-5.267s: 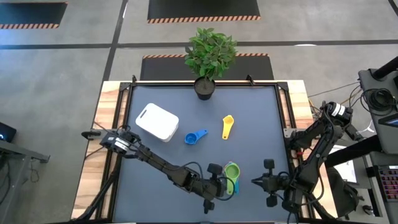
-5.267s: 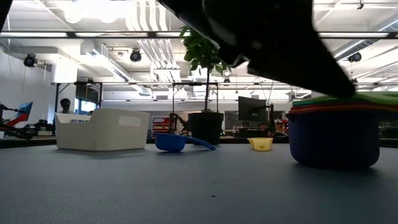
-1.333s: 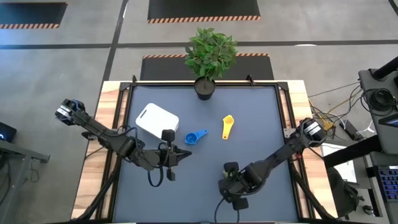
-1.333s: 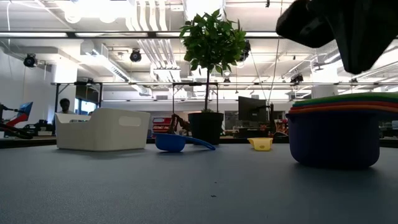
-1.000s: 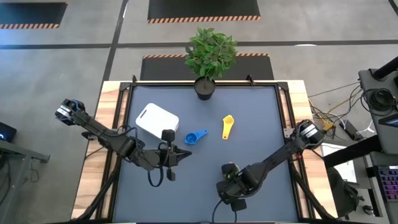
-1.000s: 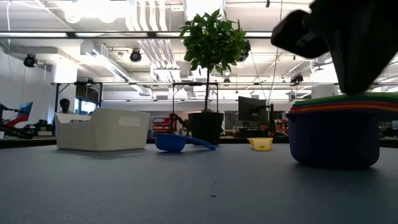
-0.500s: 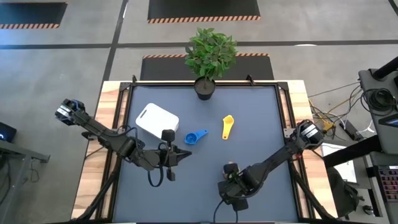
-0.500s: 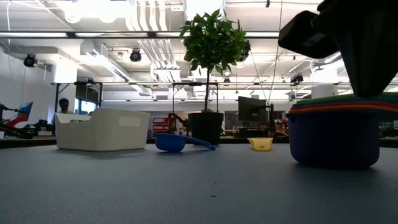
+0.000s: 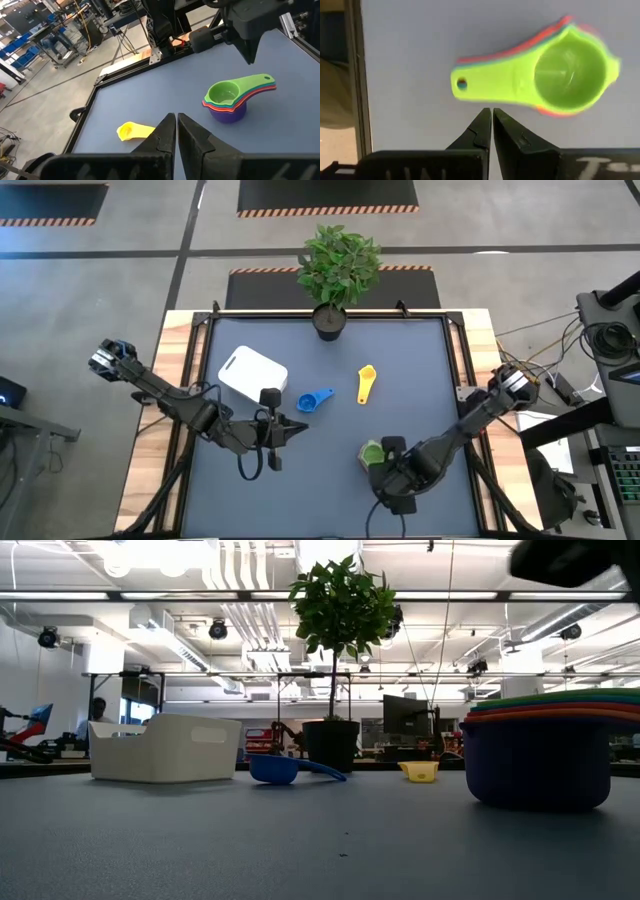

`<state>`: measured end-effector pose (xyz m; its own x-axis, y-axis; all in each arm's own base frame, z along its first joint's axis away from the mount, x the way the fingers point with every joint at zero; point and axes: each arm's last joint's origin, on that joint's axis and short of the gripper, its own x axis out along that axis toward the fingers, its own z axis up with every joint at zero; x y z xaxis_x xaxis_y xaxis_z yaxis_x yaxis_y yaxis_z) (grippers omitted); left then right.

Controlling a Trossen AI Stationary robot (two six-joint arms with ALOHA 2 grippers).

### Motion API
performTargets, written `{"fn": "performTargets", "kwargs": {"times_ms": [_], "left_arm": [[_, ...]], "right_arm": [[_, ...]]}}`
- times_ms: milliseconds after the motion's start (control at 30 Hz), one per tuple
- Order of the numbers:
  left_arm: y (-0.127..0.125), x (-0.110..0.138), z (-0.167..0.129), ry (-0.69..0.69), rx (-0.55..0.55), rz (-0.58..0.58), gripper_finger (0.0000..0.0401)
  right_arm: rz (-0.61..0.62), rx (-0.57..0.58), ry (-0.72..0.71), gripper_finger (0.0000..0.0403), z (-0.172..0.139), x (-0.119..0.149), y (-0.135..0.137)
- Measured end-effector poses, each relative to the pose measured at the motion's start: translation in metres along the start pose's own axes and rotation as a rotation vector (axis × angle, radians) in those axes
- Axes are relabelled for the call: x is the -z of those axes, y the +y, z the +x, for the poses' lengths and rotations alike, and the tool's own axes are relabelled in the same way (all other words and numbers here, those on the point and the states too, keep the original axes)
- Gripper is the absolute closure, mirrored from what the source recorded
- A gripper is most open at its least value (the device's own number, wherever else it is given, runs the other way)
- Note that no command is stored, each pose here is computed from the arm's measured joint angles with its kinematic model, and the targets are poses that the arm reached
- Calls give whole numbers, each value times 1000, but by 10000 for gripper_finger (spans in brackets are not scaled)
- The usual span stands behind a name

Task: Nest measuring cups in basket
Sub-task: Stack the blue measuring cup on the light green measuring cup

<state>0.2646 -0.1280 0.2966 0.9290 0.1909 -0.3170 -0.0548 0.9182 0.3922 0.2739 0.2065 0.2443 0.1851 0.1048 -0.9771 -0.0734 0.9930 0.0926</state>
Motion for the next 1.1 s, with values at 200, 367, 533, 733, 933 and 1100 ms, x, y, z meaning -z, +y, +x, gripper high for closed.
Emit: {"fn": "performTargets", "kwargs": {"times_ms": [200,367,533,733,933,1100], "left_arm": [[0,0,0,-4,-1,-3,401],[0,-1,0,-5,-1,-4,401],[0,-1,0,-5,-1,-4,401],[0,0,0,-3,-1,13,401],[1,1,0,11,-24,70,401],[6,3,-1,54,-179,107,401]], "right_arm": [[24,36,62,394,19,15,0],[24,64,91,394,23,24,-6],[-1,245,143,394,15,36,-21],[-46,413,44,394,-9,31,-48],[-87,395,-128,394,-28,-2,-97],[-148,315,-268,394,-32,-36,-145]]}}
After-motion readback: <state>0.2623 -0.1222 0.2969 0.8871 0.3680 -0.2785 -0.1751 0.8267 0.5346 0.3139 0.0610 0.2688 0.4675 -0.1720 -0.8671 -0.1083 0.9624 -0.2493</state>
